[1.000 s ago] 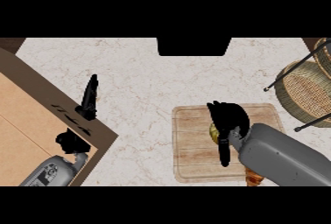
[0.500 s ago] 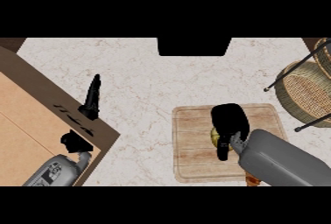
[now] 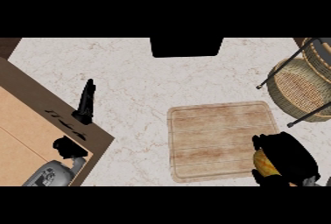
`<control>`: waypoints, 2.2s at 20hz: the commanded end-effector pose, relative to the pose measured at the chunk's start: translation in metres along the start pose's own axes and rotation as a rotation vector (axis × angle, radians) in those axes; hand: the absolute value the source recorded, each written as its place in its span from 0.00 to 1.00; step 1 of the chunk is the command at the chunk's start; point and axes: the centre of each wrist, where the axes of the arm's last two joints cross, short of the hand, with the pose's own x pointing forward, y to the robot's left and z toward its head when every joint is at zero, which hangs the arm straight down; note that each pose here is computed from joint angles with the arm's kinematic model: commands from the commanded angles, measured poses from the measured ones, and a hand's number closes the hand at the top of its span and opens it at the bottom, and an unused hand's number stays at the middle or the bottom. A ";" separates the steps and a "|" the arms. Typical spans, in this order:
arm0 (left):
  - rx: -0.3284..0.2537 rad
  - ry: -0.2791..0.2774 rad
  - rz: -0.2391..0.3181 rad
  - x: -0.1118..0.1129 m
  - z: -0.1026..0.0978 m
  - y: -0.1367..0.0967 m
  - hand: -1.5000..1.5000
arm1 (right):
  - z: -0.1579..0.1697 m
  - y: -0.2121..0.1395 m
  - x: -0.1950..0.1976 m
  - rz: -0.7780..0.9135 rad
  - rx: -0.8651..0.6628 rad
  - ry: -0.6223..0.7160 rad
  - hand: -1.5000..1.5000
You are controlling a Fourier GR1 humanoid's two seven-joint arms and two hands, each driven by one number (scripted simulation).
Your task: Pick the squash from the cutting board and place it in the tiered basket
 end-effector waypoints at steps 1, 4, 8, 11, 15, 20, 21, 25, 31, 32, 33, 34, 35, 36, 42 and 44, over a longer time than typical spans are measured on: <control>-0.042 0.049 0.007 0.008 -0.005 0.009 0.50 | 0.039 0.025 -0.042 0.006 -0.073 0.003 1.00; -0.036 0.029 -0.003 0.012 -0.001 0.004 0.50 | 0.053 0.028 -0.069 -0.014 -0.149 0.068 1.00; -0.034 0.035 -0.009 0.002 -0.009 0.021 0.50 | 0.067 -0.021 -0.085 -0.056 -0.295 0.107 1.00; -0.012 0.051 0.000 0.001 0.000 0.007 0.50 | 0.088 -0.059 -0.093 -0.075 -0.347 0.117 1.00; 0.005 0.067 0.010 0.001 0.002 0.003 0.50 | 0.099 -0.112 -0.099 -0.132 -0.482 0.097 1.00; -0.003 0.072 -0.017 0.002 -0.002 0.016 0.50 | 0.112 -0.164 -0.109 -0.207 -0.498 0.118 1.00; 0.007 0.063 -0.008 0.003 0.001 0.019 0.50 | 0.114 -0.170 -0.109 -0.233 -0.509 0.136 1.00; 0.026 0.071 0.006 0.003 -0.006 0.022 0.50 | 0.118 -0.193 -0.125 -0.309 -0.512 0.143 1.00; -0.018 0.057 0.004 0.006 -0.010 0.008 0.50 | 0.122 -0.225 -0.142 -0.553 -0.513 0.060 1.00; -0.014 0.061 -0.004 0.008 -0.003 0.007 0.50 | 0.123 -0.224 -0.154 -0.512 -0.532 0.095 1.00; -0.041 0.043 0.006 0.021 -0.001 -0.004 0.50 | 0.128 -0.235 -0.155 -0.505 -0.506 0.118 1.00; -0.046 0.065 -0.001 0.012 -0.008 0.015 0.50 | 0.123 -0.221 -0.173 -0.503 -0.523 0.116 1.00; -0.033 0.056 0.004 0.007 -0.008 0.011 0.50 | 0.125 -0.228 -0.163 -0.500 -0.529 0.128 1.00; -0.052 0.055 0.014 0.004 0.003 -0.006 0.50 | 0.127 -0.238 -0.158 -0.539 -0.554 0.131 1.00; -0.074 -0.003 0.004 0.021 -0.007 -0.004 0.50 | 0.127 -0.231 -0.190 -0.467 -0.577 0.232 1.00; -0.087 0.019 0.021 0.002 -0.003 -0.012 0.50 | 0.122 -0.222 -0.200 -0.442 -0.591 0.258 1.00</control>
